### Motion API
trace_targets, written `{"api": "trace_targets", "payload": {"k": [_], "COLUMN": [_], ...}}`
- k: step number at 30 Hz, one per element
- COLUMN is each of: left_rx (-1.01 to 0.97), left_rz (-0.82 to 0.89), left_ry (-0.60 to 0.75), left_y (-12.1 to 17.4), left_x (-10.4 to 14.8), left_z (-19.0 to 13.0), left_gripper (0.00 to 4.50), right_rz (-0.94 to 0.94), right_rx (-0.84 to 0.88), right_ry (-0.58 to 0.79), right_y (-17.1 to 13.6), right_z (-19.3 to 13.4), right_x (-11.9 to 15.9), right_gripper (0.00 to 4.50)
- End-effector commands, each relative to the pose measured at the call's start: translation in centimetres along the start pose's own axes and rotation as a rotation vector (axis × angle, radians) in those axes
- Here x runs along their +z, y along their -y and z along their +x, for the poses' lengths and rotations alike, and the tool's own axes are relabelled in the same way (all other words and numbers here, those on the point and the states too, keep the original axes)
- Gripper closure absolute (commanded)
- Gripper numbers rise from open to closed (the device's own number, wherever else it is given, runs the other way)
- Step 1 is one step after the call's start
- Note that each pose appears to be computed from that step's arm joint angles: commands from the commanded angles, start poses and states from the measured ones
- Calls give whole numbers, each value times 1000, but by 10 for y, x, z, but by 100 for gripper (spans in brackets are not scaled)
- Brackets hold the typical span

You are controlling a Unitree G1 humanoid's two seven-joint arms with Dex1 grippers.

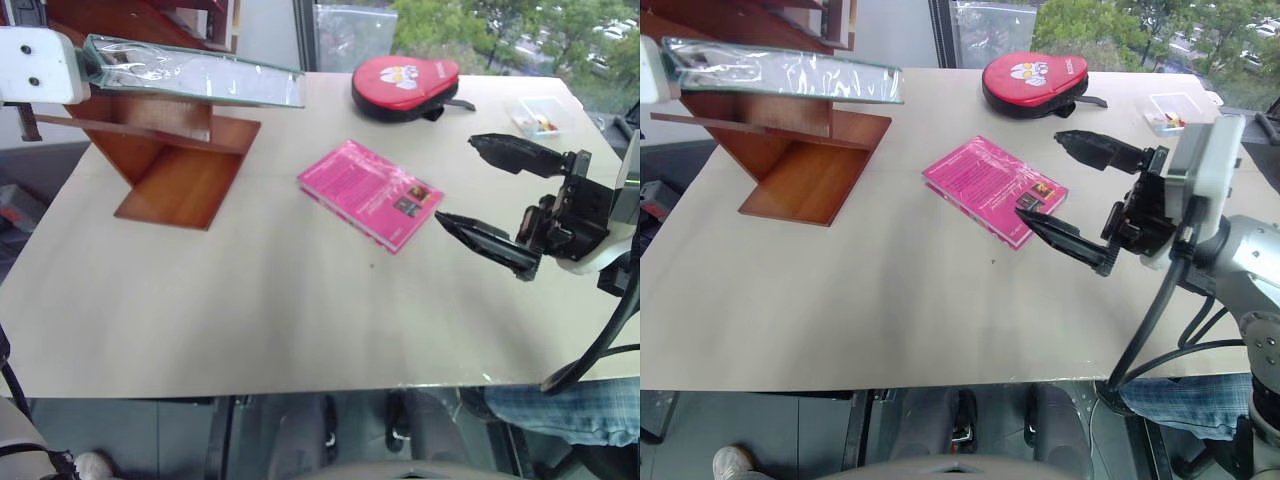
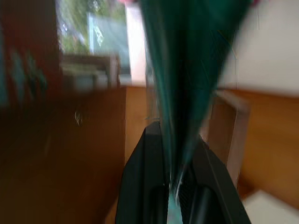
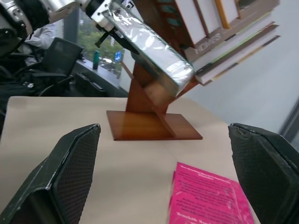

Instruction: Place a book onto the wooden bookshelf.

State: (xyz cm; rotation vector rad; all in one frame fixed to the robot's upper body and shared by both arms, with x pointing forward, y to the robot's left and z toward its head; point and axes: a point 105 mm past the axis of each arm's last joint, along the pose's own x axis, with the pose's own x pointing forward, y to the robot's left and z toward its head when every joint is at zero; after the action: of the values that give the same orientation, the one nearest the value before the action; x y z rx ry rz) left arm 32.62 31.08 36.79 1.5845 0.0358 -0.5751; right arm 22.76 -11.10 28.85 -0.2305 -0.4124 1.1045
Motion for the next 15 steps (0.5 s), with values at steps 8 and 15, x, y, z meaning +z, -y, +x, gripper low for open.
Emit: {"api": "trace_targets", "payload": {"k": [8,15], "left_rx": [-20,23], "left_rz": [-60,-29], "left_ry": [-99,-63], "left_y": [4,-11], "left_x": [-27,-11], "left_z": [-28,-53], "left_gripper": [431,431], "right_rz": [-30,-24], "right_rx": [13,43], "right_ry": [53,66], "right_y": [-1,5], "right_z": [5,8], "right_x": [6,4], "right_gripper": [0,0]}}
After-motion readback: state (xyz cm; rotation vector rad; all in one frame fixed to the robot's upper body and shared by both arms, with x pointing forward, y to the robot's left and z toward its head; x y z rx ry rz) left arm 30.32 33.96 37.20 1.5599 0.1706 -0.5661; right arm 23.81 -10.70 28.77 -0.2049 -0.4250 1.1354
